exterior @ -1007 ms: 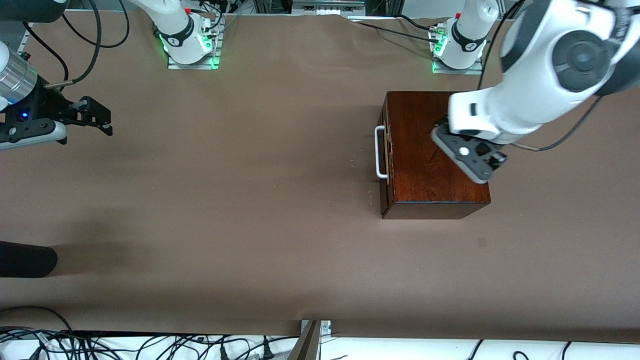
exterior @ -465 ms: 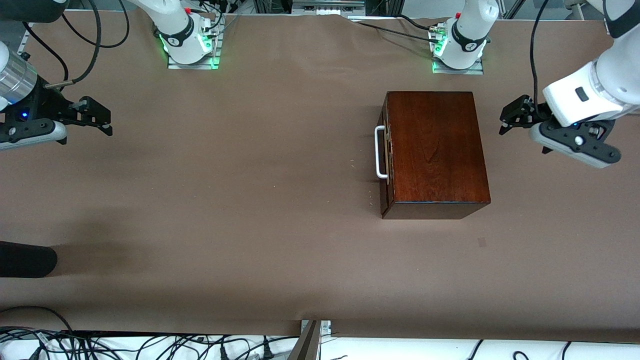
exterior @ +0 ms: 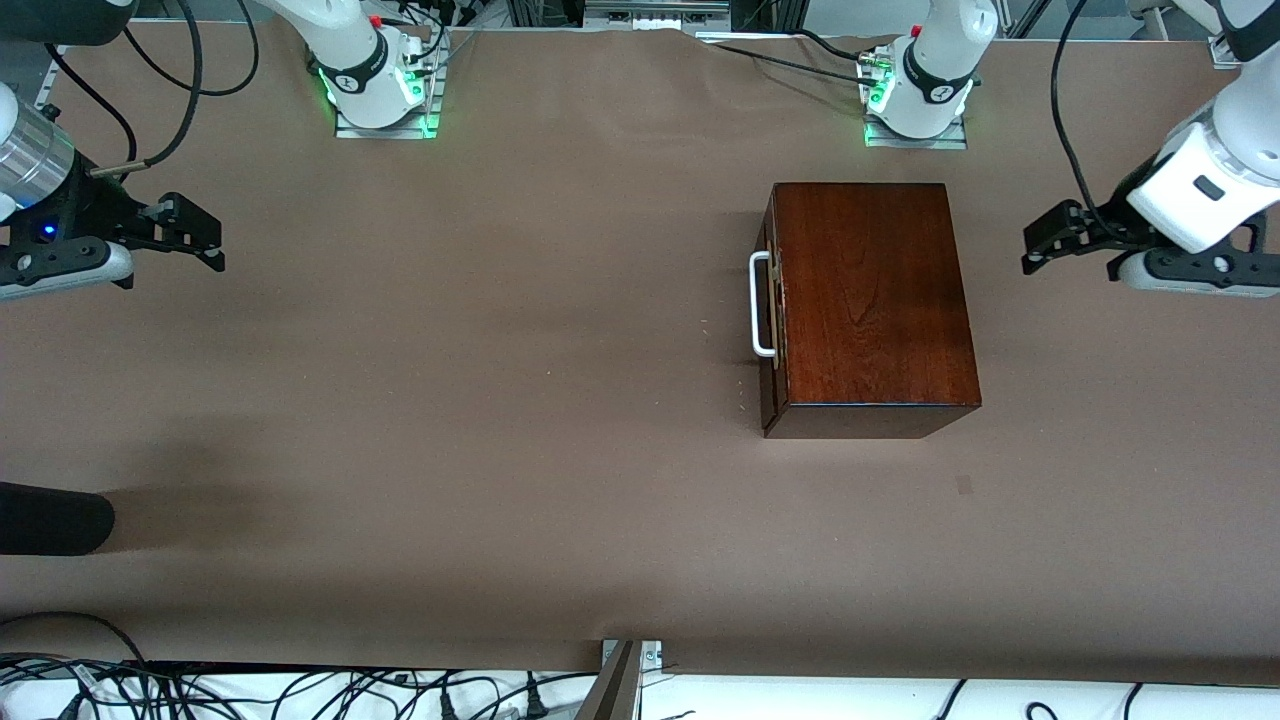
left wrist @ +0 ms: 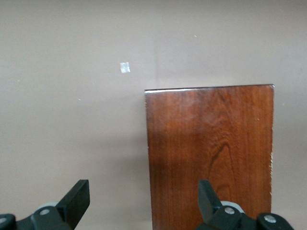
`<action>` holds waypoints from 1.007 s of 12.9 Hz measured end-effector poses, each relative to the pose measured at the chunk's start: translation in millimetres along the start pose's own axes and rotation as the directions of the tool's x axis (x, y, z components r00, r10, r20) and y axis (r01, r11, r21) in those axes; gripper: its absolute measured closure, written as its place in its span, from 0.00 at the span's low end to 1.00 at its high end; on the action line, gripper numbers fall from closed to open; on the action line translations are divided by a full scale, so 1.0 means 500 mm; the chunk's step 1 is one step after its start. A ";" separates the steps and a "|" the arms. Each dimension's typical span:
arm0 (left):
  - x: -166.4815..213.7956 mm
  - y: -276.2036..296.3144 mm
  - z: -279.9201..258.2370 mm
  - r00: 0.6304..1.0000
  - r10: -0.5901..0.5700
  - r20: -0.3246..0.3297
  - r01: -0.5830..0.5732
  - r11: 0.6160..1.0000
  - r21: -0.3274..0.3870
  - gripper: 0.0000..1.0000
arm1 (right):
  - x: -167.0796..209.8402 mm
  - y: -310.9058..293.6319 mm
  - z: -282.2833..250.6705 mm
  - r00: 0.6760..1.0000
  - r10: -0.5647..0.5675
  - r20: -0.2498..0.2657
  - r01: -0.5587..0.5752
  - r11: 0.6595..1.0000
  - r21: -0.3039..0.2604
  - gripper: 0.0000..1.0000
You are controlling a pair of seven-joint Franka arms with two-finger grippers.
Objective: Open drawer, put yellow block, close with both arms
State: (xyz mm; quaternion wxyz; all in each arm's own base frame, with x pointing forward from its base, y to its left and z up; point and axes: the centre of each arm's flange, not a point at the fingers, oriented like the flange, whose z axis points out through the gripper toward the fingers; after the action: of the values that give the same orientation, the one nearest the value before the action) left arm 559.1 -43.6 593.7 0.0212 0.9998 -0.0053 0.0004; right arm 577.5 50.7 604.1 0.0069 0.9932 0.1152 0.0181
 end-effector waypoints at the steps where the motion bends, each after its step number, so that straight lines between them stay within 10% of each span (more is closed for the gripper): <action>1: -0.010 -0.013 0.001 1.000 -0.012 -0.005 0.012 1.000 0.001 0.00 | 0.000 0.000 0.000 1.000 0.000 0.000 0.000 1.000 0.000 0.00; 13: -0.027 -0.029 0.036 0.998 -0.012 0.060 0.011 1.000 0.025 0.00 | 0.000 0.001 0.000 1.000 0.001 0.000 -0.001 1.000 0.000 0.00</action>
State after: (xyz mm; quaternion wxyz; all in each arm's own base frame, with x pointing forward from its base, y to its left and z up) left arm 545.8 -29.6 575.2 0.0087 0.9995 -0.0001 -0.0298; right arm 577.5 50.2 604.1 0.0069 0.9932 0.1145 0.0180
